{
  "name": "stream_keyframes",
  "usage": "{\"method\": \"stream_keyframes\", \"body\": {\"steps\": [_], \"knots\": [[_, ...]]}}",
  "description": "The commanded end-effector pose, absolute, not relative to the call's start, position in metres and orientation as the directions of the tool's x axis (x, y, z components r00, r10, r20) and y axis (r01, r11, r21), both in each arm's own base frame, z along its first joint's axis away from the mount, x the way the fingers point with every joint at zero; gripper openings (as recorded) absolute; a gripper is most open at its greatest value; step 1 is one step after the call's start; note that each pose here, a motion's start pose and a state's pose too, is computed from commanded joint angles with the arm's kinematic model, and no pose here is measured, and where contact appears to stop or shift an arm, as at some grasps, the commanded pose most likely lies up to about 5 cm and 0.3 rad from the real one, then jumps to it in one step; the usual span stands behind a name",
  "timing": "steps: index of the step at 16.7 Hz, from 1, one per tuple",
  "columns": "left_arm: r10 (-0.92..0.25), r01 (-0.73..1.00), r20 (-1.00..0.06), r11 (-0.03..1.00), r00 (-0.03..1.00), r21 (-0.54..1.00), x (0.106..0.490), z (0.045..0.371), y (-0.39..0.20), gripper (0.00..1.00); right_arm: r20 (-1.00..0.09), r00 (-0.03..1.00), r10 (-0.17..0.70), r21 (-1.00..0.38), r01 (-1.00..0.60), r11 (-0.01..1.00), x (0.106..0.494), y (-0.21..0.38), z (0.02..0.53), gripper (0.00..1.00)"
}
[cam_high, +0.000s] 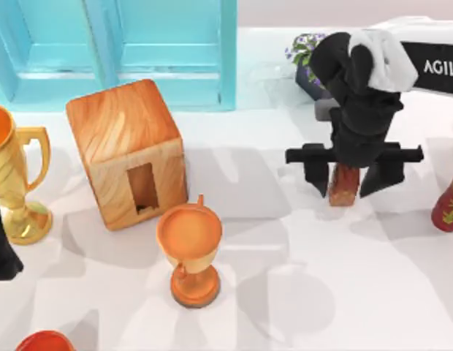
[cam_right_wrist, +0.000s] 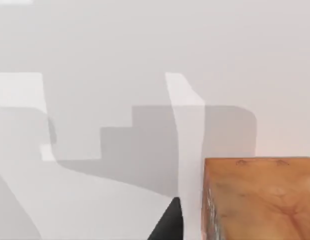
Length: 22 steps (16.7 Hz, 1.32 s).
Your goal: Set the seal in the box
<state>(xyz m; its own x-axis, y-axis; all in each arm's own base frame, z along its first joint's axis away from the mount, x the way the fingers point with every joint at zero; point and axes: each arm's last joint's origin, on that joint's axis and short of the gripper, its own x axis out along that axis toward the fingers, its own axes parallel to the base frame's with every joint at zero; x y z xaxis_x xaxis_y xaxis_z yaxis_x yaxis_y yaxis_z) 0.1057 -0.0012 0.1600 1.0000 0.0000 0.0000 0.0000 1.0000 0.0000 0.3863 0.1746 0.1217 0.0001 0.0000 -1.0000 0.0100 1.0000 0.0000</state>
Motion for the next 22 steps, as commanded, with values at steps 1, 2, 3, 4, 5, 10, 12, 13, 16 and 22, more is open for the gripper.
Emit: {"method": "stream_keyframes", "body": {"steps": [1, 2, 3, 4, 5, 10, 12, 13, 16, 22], "knots": [[0.000, 0.000, 0.000, 1.000, 1.000, 0.000, 0.106, 0.160, -0.001, 1.00, -1.000, 0.000, 0.000, 0.000, 0.010, 1.000, 0.386, 0.175, 0.122, 0.32], [0.000, 0.000, 0.000, 1.000, 1.000, 0.000, 0.106, 0.160, -0.001, 1.00, -1.000, 0.000, 0.000, 0.000, 0.010, 1.000, 0.386, 0.175, 0.122, 0.25], [0.000, 0.000, 0.000, 1.000, 1.000, 0.000, 0.106, 0.160, -0.001, 1.00, -1.000, 0.000, 0.000, 0.000, 0.010, 1.000, 0.386, 0.175, 0.122, 0.17], [0.000, 0.000, 0.000, 1.000, 1.000, 0.000, 0.106, 0.160, -0.001, 1.00, -1.000, 0.000, 0.000, 0.000, 0.010, 1.000, 0.386, 0.175, 0.122, 0.10], [0.000, 0.000, 0.000, 1.000, 1.000, 0.000, 0.106, 0.160, -0.001, 1.00, -1.000, 0.000, 0.000, 0.000, 0.010, 1.000, 0.386, 0.175, 0.122, 0.02], [0.000, 0.000, 0.000, 1.000, 1.000, 0.000, 0.106, 0.160, -0.001, 1.00, -1.000, 0.000, 0.000, 0.000, 0.010, 1.000, 0.386, 0.175, 0.122, 0.00], [0.000, 0.000, 0.000, 1.000, 1.000, 0.000, 0.106, 0.160, -0.001, 1.00, -1.000, 0.000, 0.000, 0.000, 0.010, 1.000, 0.386, 0.175, 0.122, 0.00], [0.000, 0.000, 0.000, 1.000, 1.000, 0.000, 0.106, 0.160, -0.001, 1.00, -1.000, 0.000, 0.000, 0.000, 0.010, 1.000, 0.386, 0.175, 0.122, 0.00], [0.000, 0.000, 0.000, 1.000, 1.000, 0.000, 0.106, 0.160, -0.001, 1.00, -1.000, 0.002, 0.000, 0.000, 0.009, 1.000, 0.388, 0.175, 0.126, 0.00], [0.000, 0.000, 0.000, 1.000, 1.000, 0.000, 0.106, 0.160, -0.001, 1.00, -1.000, -0.017, -0.009, -0.009, 0.009, 1.000, 0.389, 0.176, 0.193, 0.00]]}}
